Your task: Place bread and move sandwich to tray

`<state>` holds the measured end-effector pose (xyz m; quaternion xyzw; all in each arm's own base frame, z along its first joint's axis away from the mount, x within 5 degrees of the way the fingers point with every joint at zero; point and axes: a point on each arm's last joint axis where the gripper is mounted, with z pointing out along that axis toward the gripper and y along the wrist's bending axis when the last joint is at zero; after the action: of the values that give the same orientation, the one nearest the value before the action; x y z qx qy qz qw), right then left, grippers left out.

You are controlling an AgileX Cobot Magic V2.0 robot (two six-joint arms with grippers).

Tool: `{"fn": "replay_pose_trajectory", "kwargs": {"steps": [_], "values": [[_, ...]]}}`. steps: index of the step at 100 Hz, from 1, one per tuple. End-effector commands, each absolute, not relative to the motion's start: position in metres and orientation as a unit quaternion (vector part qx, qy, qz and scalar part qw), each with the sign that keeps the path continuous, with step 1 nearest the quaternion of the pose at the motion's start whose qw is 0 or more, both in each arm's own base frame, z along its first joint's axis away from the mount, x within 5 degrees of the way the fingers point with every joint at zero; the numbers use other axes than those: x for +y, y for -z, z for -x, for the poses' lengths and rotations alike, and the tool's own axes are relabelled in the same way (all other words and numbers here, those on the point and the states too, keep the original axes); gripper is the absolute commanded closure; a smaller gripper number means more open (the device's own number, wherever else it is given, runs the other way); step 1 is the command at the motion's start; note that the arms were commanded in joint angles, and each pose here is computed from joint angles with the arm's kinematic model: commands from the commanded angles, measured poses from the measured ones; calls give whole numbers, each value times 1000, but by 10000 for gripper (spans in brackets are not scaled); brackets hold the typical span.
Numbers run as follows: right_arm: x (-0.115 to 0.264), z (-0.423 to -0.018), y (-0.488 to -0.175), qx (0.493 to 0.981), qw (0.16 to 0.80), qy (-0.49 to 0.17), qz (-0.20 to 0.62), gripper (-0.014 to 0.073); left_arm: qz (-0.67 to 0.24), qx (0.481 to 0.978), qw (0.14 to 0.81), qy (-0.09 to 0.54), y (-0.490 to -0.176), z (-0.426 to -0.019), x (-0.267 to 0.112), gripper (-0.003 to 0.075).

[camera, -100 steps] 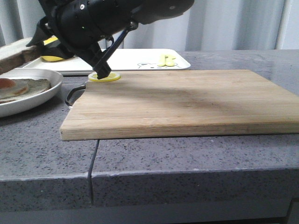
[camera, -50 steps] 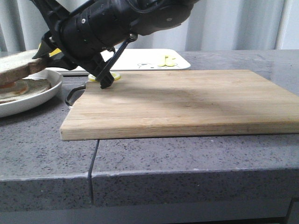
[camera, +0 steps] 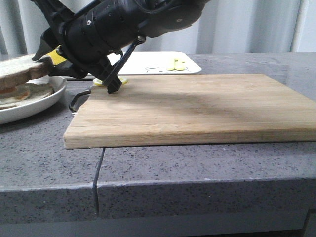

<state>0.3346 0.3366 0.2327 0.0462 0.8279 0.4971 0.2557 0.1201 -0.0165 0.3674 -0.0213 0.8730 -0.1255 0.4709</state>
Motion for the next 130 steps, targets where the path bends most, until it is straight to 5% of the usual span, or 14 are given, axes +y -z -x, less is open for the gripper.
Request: {"fn": "replay_pose_trajectory", "kwargs": {"steps": [1,24,69,130], "values": [[336,-329,-273,798,272,-537,-18,271,29,848,512,134,-383,-123,-16,407],[333,-330,-275,796,267,-543,-11,169,29,848,512,134,-383,-123,-16,407],[313,-339,-291,792,299,-532,17,169,29,848,512,134,-383,-123,-16,407],[181,-329,-414,747,511,-395,155,169,29,848,512,134,-383,-123,-16,407]]}}
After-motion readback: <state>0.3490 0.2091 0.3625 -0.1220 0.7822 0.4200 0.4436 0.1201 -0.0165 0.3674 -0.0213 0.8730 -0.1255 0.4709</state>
